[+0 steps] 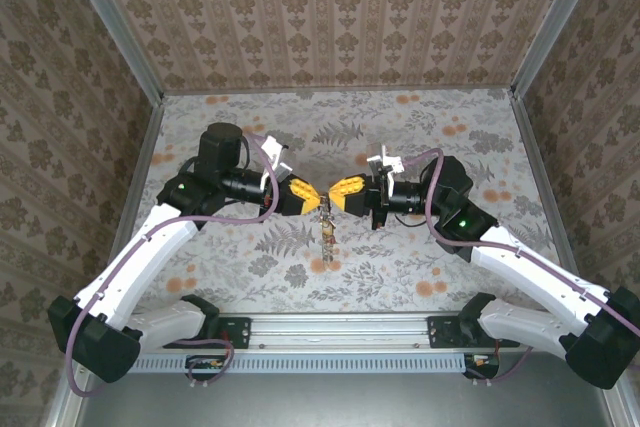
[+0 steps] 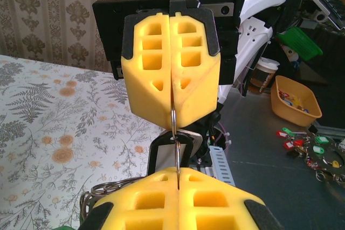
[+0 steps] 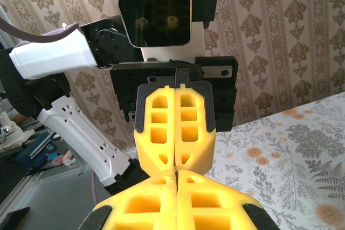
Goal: Put the keys on the keyring
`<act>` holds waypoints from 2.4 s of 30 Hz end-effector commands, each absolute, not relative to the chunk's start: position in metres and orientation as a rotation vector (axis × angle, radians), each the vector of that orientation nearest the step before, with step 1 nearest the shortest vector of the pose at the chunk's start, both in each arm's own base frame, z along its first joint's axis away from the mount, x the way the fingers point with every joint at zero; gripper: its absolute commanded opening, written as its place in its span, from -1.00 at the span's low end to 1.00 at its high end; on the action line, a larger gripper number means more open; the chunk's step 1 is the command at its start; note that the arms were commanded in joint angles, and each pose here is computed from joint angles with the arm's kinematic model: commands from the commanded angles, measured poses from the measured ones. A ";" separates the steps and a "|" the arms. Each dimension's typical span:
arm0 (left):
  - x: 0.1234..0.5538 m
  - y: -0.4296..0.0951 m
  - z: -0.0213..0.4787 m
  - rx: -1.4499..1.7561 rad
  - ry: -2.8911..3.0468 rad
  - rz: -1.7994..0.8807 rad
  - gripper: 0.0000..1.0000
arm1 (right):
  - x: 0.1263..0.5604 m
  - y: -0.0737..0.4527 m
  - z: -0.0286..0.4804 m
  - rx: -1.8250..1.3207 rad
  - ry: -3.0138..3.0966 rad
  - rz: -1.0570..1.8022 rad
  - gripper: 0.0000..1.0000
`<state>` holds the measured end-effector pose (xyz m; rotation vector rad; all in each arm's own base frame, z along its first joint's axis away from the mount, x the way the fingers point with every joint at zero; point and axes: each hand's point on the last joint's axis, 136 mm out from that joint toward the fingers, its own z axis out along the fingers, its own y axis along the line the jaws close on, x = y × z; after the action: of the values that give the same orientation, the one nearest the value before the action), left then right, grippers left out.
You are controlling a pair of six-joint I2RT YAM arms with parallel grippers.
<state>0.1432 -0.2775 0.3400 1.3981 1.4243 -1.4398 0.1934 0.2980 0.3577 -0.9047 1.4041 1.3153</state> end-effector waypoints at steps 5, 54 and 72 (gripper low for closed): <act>0.138 -0.273 0.354 1.408 1.342 -1.441 -1.00 | 0.187 0.298 0.361 -0.923 1.379 1.345 -1.00; 0.134 -0.272 0.359 1.414 1.312 -1.468 -1.00 | 0.198 0.301 0.351 -0.902 1.408 1.313 -1.00; 0.131 -0.270 0.365 1.419 1.276 -1.498 -1.00 | 0.202 0.304 0.349 -0.904 1.412 1.301 -1.00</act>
<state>0.1448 -0.2747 0.3432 1.3750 1.4156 -1.4738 0.1973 0.3019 0.3532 -0.9110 1.4048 1.3179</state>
